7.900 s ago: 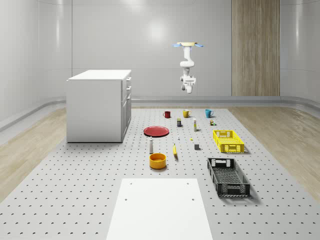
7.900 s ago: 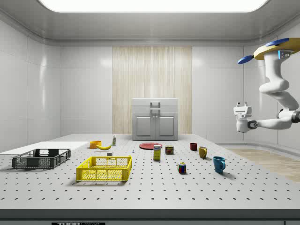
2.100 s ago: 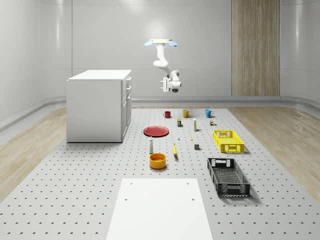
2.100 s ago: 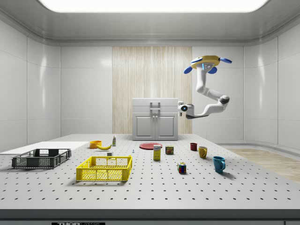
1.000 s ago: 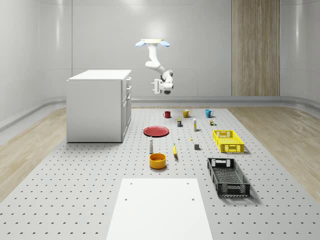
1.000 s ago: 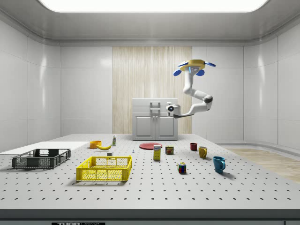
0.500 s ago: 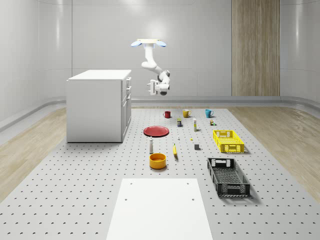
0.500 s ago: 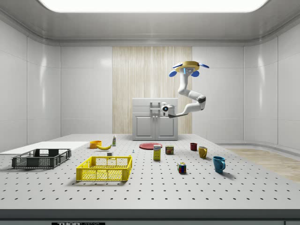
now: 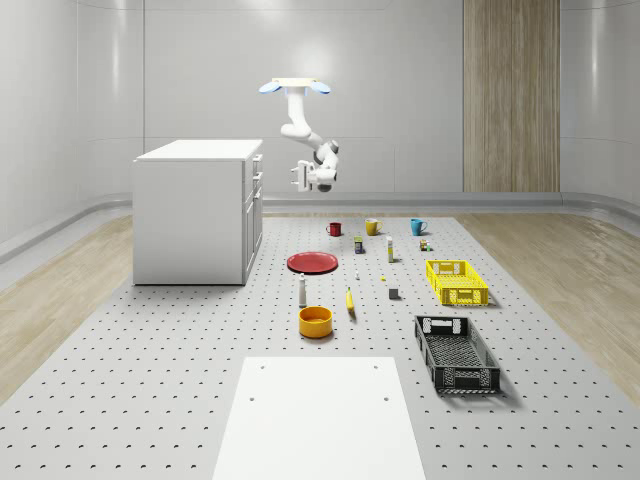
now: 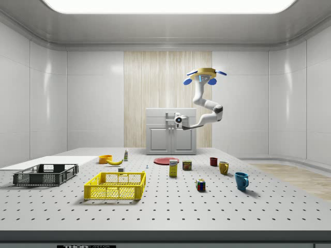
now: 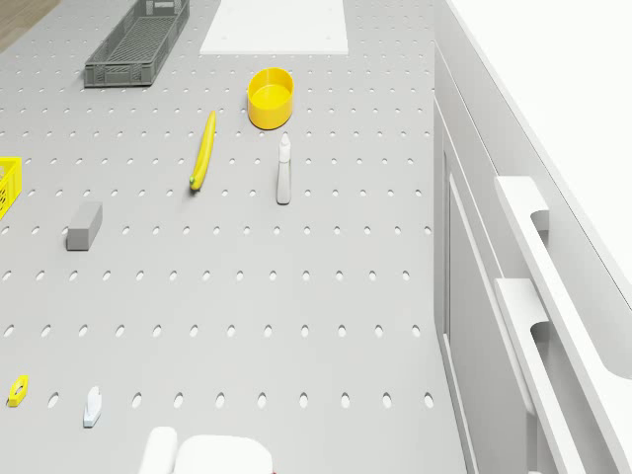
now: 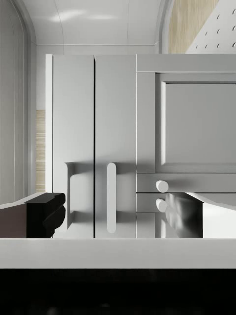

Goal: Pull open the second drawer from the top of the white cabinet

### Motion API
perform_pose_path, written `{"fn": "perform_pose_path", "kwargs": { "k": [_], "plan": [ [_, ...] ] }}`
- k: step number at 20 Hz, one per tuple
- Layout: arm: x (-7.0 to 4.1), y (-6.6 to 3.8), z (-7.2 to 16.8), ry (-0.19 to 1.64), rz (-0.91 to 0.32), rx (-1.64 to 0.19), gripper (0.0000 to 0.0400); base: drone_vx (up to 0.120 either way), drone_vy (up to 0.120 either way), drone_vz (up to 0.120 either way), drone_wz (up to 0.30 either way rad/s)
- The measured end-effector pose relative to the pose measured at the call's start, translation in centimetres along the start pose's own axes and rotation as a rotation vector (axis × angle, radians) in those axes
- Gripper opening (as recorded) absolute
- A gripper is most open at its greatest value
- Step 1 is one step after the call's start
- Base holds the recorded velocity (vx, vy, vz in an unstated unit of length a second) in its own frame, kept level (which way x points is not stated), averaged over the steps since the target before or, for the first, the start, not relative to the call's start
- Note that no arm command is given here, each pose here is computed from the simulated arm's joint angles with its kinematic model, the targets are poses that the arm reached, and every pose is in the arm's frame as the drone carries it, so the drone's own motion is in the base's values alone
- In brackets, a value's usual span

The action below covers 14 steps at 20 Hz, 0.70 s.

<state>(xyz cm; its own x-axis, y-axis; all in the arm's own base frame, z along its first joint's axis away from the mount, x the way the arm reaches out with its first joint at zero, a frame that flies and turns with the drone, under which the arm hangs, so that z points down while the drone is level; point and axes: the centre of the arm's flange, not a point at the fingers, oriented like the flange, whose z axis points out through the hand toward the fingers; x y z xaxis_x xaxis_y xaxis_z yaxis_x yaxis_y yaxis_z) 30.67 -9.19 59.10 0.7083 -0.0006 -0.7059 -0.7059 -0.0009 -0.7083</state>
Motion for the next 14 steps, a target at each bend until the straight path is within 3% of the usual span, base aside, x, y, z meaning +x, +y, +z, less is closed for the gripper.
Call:
{"fn": "perform_pose_path", "kwargs": {
  "k": [14],
  "plan": [
    [0.0,0.0,6.0,0.000,0.000,0.000,0.0300,0.000,0.000,0.000,0.000]
  ]
}}
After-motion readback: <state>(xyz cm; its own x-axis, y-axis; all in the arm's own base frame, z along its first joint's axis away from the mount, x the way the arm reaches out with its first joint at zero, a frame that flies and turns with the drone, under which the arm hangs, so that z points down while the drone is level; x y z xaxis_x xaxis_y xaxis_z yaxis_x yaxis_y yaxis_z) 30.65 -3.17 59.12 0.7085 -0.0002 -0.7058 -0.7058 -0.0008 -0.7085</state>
